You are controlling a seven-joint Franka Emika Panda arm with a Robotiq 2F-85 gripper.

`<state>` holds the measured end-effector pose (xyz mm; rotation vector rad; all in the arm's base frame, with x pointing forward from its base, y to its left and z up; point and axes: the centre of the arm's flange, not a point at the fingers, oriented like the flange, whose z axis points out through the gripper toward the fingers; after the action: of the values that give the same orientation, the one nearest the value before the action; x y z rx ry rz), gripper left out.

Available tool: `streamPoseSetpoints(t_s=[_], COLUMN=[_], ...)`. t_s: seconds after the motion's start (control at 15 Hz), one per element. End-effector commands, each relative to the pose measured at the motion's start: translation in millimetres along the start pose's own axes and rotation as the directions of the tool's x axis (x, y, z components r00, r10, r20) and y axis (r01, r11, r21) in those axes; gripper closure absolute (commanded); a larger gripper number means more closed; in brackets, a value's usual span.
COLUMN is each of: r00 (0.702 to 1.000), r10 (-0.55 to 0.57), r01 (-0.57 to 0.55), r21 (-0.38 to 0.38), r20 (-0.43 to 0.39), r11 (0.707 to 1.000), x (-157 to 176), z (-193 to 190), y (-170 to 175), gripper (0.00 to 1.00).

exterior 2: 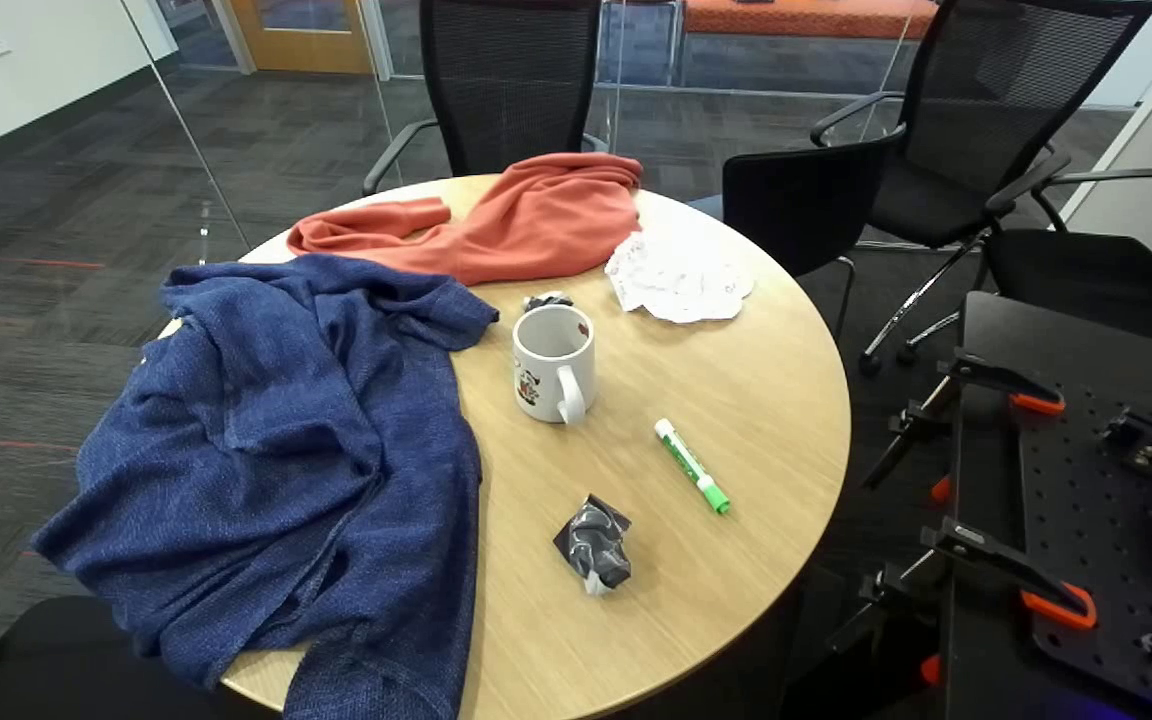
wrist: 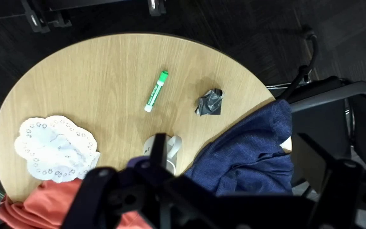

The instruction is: Move the cop to the right side of the table

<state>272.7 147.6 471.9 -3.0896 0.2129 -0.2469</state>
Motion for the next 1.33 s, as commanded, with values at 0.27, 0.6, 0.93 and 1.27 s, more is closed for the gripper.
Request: streamPoseSetpoints(t_s=[0.27,0.6,0.93,1.27], r00=[0.998,0.995,0.991,0.989], r10=[0.053,0.089,0.127,0.149], r01=[-0.054,-0.092,-0.131,-0.15], r21=[-0.046,-0.069,-0.095,-0.108], r20=[-0.022,-0.045,-0.045,-0.012], r11=[0.997,0.993,0.987,0.983], x=[55.1,105.3,149.3,148.6], z=[9.9,47.4,90.8,108.1], y=[7.7,15.2,32.7,48.0], gripper=[0.0,0.0,0.0,0.0])
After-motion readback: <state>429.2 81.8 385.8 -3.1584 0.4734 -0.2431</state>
